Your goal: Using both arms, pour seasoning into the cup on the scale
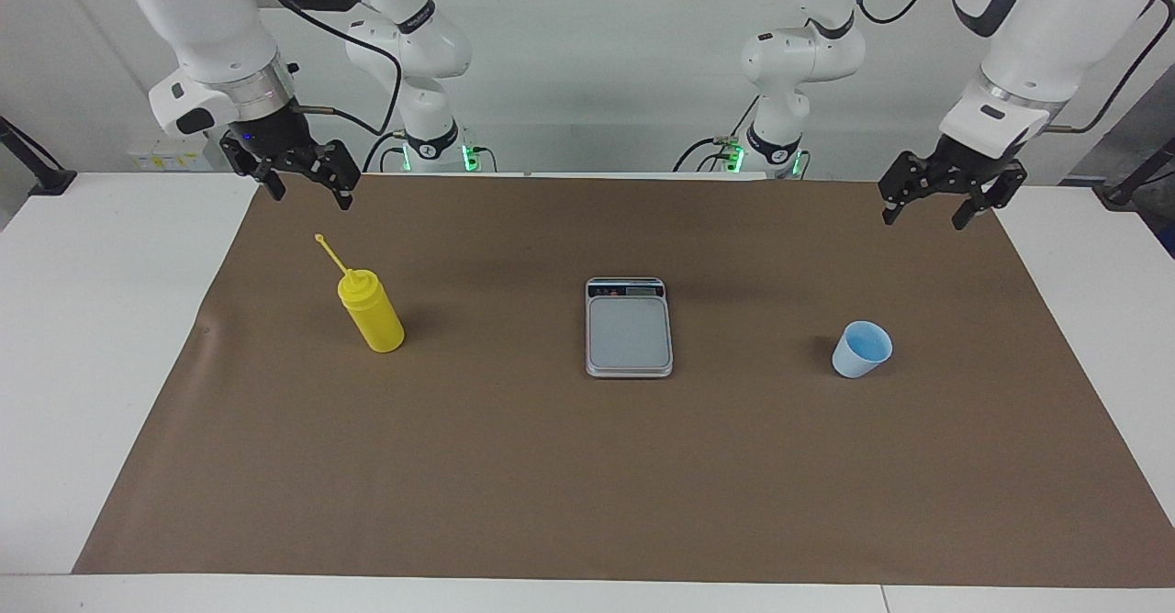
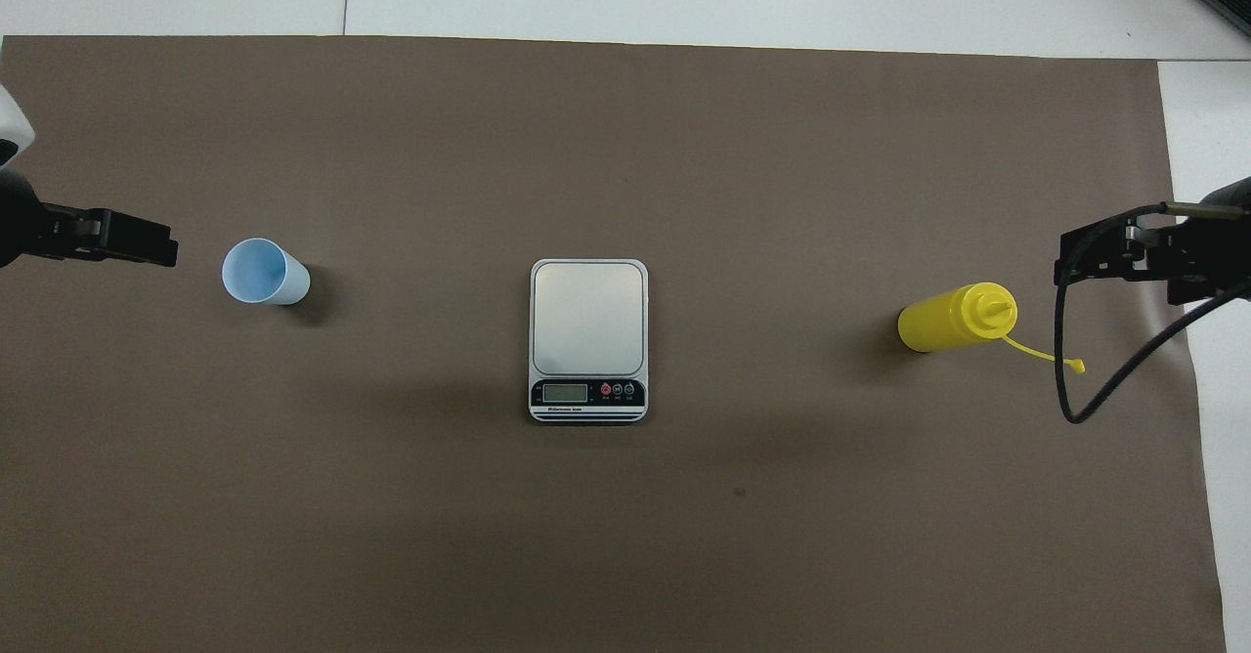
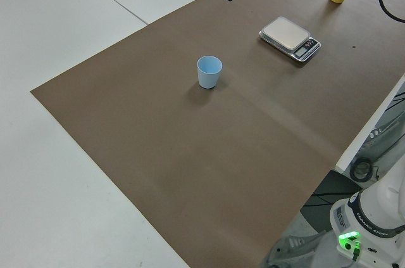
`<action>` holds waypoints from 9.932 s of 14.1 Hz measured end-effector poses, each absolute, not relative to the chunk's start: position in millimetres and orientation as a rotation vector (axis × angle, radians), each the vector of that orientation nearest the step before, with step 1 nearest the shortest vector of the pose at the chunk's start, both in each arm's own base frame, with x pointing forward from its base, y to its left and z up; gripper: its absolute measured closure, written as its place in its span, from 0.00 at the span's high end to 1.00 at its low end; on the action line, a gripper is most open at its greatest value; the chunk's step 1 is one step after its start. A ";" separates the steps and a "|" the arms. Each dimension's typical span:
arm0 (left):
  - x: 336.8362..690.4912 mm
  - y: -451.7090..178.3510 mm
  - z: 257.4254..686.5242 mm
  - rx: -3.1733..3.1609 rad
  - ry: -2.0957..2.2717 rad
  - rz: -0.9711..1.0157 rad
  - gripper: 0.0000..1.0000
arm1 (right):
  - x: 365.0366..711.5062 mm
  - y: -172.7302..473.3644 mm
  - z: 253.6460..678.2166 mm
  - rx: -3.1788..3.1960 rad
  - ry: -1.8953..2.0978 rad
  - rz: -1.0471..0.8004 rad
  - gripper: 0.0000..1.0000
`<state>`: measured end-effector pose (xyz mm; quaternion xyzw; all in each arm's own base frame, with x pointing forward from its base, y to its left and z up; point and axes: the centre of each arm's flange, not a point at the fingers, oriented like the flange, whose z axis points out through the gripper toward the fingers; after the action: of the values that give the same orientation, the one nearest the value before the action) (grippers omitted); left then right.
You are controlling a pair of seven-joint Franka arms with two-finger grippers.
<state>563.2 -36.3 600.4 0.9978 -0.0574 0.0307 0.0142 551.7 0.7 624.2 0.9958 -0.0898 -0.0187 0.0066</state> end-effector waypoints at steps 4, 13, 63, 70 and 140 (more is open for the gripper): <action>591.5 -19.7 526.2 3.100 -0.130 0.082 1.00 | 551.7 0.1 624.0 3.115 -0.283 -0.059 1.00; 587.9 12.5 403.7 3.098 0.072 0.074 1.00 | 551.6 -1.1 623.8 3.115 -0.286 -0.060 1.00; 537.3 -376.1 388.8 3.019 0.193 -0.035 0.04 | 419.2 -193.0 351.4 3.200 1.192 0.744 1.00; 532.0 -373.6 371.2 3.030 0.185 -0.028 0.04 | 433.9 -172.9 304.2 3.110 1.380 1.086 1.00; 529.7 -35.7 636.9 3.121 -0.220 -0.036 1.00 | 571.7 361.5 388.5 1.785 1.879 0.218 0.51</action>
<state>529.7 -35.7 636.9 0.9974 -0.0702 -0.0115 0.0065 571.7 361.5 388.5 0.6615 0.6961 0.0807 0.2671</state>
